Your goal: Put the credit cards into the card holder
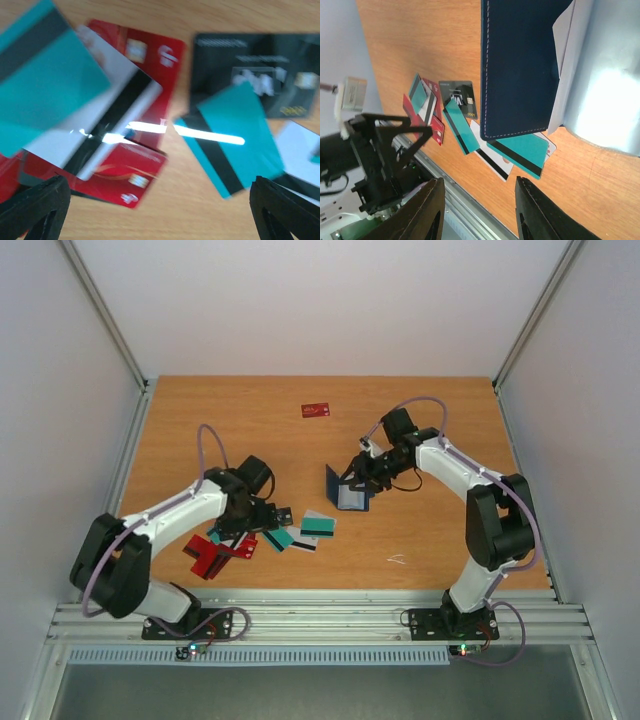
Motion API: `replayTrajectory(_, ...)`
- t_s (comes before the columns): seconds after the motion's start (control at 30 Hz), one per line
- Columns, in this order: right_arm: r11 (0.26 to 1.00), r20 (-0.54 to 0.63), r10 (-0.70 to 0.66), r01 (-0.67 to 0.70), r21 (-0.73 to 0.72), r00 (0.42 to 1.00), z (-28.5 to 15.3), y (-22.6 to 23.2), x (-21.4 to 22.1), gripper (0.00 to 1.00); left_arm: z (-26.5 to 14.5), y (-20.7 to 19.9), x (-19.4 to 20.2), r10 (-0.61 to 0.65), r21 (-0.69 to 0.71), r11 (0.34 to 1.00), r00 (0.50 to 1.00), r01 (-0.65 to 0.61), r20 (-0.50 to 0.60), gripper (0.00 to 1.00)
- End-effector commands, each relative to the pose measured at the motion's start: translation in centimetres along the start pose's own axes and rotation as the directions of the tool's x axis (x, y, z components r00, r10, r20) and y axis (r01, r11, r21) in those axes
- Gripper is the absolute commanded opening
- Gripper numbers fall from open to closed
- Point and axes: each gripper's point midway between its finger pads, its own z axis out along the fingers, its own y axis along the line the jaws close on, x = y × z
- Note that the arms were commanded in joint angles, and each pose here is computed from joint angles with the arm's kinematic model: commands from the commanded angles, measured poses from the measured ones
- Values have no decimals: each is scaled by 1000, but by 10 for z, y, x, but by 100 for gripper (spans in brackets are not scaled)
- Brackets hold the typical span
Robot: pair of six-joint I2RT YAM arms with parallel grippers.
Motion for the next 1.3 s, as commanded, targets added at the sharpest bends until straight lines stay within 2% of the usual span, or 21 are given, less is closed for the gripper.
replayTrajectory(0.0,999,18,-42,42,-12,999,-8,10,7,40,9,31,-20,11,-111,994,999,-16,-44,99)
replayTrajectory(0.27,999,17,-37,37,-1,999,-11,6,18,40,34,56,-43,-121,-87,990,986,112,-114,99)
replayTrajectory(0.47,1000,15,-31,31,0,999,-10,3,20,40,61,65,-22,-168,-84,984,964,154,-205,99)
replayTrajectory(0.63,999,17,-33,33,-7,999,-10,6,18,40,75,57,9,-178,-69,984,949,165,-259,99)
replayTrajectory(1.1,999,15,-33,33,-12,999,-12,7,18,40,84,-43,72,11,64,998,946,11,-324,99)
replayTrajectory(1.27,999,15,-34,34,-4,999,-15,6,21,40,78,-82,79,81,139,990,942,-37,-327,99)
